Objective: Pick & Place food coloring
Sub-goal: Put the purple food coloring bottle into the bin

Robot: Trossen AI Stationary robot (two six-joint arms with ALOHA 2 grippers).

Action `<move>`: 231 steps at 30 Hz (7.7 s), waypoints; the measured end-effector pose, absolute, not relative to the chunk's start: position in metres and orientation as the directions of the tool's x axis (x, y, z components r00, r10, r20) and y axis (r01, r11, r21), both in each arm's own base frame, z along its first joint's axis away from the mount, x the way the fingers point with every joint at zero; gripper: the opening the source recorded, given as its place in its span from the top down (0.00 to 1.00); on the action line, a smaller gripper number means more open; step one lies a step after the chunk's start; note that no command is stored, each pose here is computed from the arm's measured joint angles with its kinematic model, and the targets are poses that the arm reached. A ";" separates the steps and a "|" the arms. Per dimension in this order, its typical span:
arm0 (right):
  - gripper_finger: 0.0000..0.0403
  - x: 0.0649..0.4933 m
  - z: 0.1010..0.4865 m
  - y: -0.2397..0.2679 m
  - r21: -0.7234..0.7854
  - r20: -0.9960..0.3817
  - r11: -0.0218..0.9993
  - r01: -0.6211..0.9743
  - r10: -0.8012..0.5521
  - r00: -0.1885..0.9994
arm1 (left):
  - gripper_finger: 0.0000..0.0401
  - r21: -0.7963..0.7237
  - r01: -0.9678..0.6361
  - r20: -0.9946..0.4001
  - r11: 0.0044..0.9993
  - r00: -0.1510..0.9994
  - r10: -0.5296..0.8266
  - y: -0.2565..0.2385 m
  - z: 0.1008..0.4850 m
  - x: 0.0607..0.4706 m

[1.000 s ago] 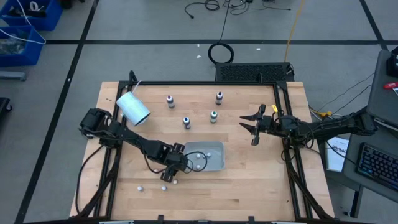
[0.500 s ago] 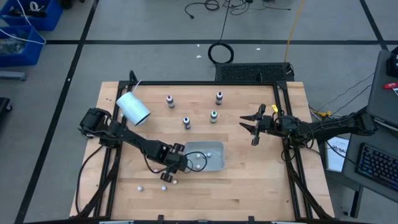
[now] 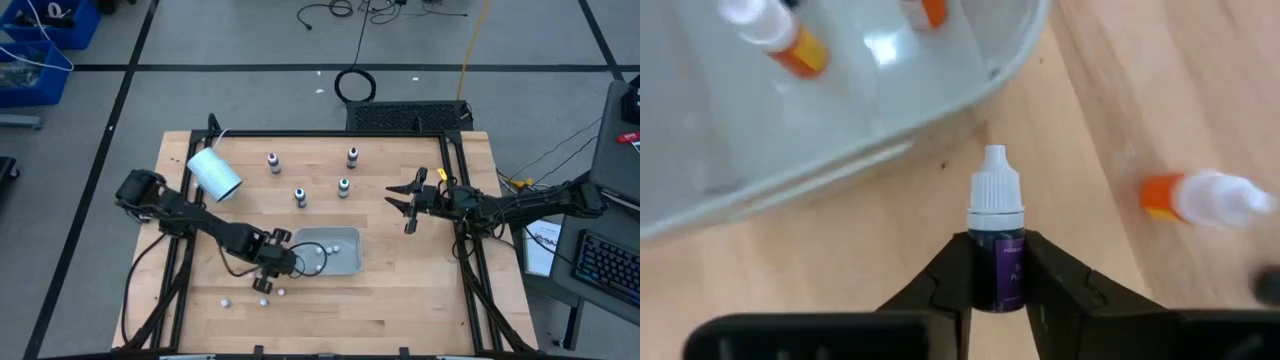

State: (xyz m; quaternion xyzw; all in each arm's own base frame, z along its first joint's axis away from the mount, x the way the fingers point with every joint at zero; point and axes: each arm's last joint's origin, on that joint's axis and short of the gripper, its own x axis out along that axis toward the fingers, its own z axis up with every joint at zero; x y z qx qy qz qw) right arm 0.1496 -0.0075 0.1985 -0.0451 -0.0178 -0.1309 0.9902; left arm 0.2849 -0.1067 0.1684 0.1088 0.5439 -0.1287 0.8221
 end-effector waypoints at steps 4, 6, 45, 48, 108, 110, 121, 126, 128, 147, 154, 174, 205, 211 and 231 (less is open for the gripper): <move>0.72 0.150 0.198 -0.007 -0.079 0.047 0.962 0.260 -0.257 0.965 | 0.87 0.093 0.312 -0.899 0.945 0.435 -0.055 -0.104 0.191 0.275; 0.72 0.150 0.199 -0.007 -0.068 0.052 0.963 0.260 -0.257 0.965 | 0.87 0.153 0.276 -0.862 0.949 0.507 -0.008 -0.101 0.205 0.273; 0.58 0.275 0.178 0.030 -0.336 -0.173 0.936 0.104 -0.169 0.970 | 0.87 0.399 0.259 -0.758 0.880 0.632 0.157 -0.026 0.250 0.385; 0.58 0.277 0.177 0.028 -0.310 -0.171 0.947 0.087 -0.145 0.975 | 0.87 0.397 0.262 -0.760 0.880 0.631 0.156 -0.026 0.250 0.385; 0.69 0.280 0.174 0.026 -0.256 -0.159 0.961 -0.106 0.066 0.985 | 0.87 0.262 0.339 -0.740 0.904 0.672 -0.038 -0.026 0.254 0.389; 0.68 0.280 0.175 0.025 -0.249 -0.158 0.963 -0.105 0.067 0.985 | 0.87 0.262 0.339 -0.740 0.904 0.672 -0.038 -0.026 0.254 0.389; 0.68 0.280 0.176 0.025 -0.246 -0.149 0.964 -0.102 0.067 0.987 | 0.87 0.267 0.335 -0.741 0.903 0.671 -0.030 -0.026 0.253 0.389; 0.71 0.280 0.176 0.025 -0.250 -0.148 0.963 -0.102 0.066 0.987 | 0.87 0.269 0.335 -0.742 0.903 0.670 -0.027 -0.025 0.253 0.389; 0.75 0.280 0.176 0.025 -0.259 -0.147 0.961 -0.103 0.066 0.987 | 0.87 0.269 0.333 -0.743 0.904 0.669 -0.026 -0.025 0.253 0.389; 0.89 0.280 0.178 0.025 -0.287 -0.137 0.952 -0.105 0.068 0.988 | 0.78 0.237 0.274 -0.736 0.932 0.677 -0.011 -0.025 0.256 0.388; 0.90 0.280 0.183 0.025 -0.235 -0.126 0.967 -0.098 0.070 0.990 | 0.68 0.215 0.249 -0.711 0.944 0.703 -0.023 -0.025 0.274 0.378; 0.90 0.299 0.227 0.064 -0.162 -0.584 0.962 -0.220 0.087 0.807 | 0.68 0.185 0.310 -0.655 0.933 0.746 -0.118 -0.032 0.312 0.353; 0.90 0.349 0.199 0.056 -0.049 -0.900 0.987 -0.151 0.022 0.435 | 0.90 0.278 0.029 -0.068 0.960 0.998 -0.011 -0.005 0.275 0.214; 0.90 0.357 0.182 0.057 -0.028 -0.926 0.990 -0.137 0.027 0.377 | 0.91 0.272 0.025 -0.072 0.962 0.997 -0.006 -0.005 0.270 0.209; 0.90 0.354 0.179 0.051 -0.008 -0.941 0.995 -0.097 0.026 0.338 | 0.91 0.264 0.029 -0.082 0.964 0.997 -0.008 -0.005 0.268 0.209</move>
